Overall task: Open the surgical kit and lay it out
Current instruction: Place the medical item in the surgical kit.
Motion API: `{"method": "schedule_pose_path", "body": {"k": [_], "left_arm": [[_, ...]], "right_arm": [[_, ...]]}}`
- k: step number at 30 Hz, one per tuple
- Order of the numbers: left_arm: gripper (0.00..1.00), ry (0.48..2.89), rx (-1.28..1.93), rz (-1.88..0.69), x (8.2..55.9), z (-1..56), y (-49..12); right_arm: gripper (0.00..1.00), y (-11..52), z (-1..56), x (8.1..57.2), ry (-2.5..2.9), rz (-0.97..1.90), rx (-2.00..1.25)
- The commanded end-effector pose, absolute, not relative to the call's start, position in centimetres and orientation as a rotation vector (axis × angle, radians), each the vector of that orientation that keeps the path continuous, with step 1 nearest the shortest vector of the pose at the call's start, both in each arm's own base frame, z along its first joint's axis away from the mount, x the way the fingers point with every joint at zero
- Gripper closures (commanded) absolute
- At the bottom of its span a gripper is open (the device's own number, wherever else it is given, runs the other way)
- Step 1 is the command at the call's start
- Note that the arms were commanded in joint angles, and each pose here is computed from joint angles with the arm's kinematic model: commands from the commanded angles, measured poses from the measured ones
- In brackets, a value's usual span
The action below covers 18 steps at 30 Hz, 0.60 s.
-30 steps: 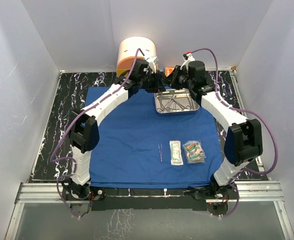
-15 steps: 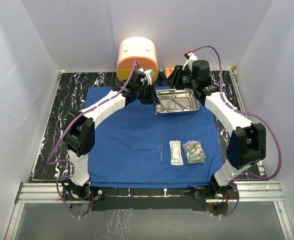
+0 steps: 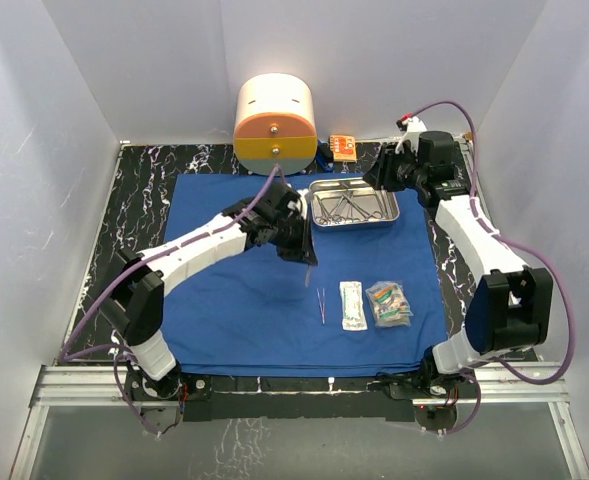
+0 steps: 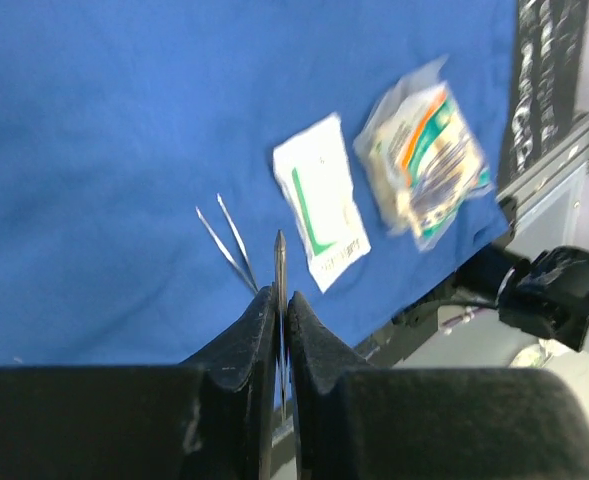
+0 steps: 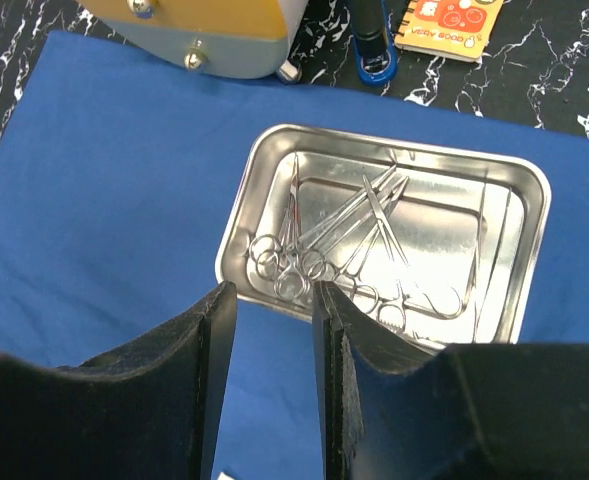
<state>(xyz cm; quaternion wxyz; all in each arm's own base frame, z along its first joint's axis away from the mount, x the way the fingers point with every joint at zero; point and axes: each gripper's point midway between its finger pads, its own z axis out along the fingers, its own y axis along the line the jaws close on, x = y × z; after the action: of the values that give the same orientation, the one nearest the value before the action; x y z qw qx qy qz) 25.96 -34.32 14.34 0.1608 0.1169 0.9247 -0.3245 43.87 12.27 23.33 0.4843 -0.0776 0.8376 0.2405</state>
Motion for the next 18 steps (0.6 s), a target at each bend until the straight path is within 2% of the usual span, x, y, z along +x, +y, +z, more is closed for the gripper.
{"method": "schedule_pose_path", "body": {"k": [1,9,18], "left_arm": [[1.0,2.856,0.249,-0.846,20.1,11.1,-33.4],[1.0,3.014,0.127,-0.753,16.3,5.6,-33.0],[1.0,3.044,0.11,-0.698,16.9,3.9,-34.8]], "right_arm": [[0.65,10.7,27.1,43.2,1.913,0.512,-0.228],[0.66,10.8,27.1,42.2,1.924,0.533,-0.231],[0.67,10.6,27.0,41.7,1.918,0.526,-0.234]]}}
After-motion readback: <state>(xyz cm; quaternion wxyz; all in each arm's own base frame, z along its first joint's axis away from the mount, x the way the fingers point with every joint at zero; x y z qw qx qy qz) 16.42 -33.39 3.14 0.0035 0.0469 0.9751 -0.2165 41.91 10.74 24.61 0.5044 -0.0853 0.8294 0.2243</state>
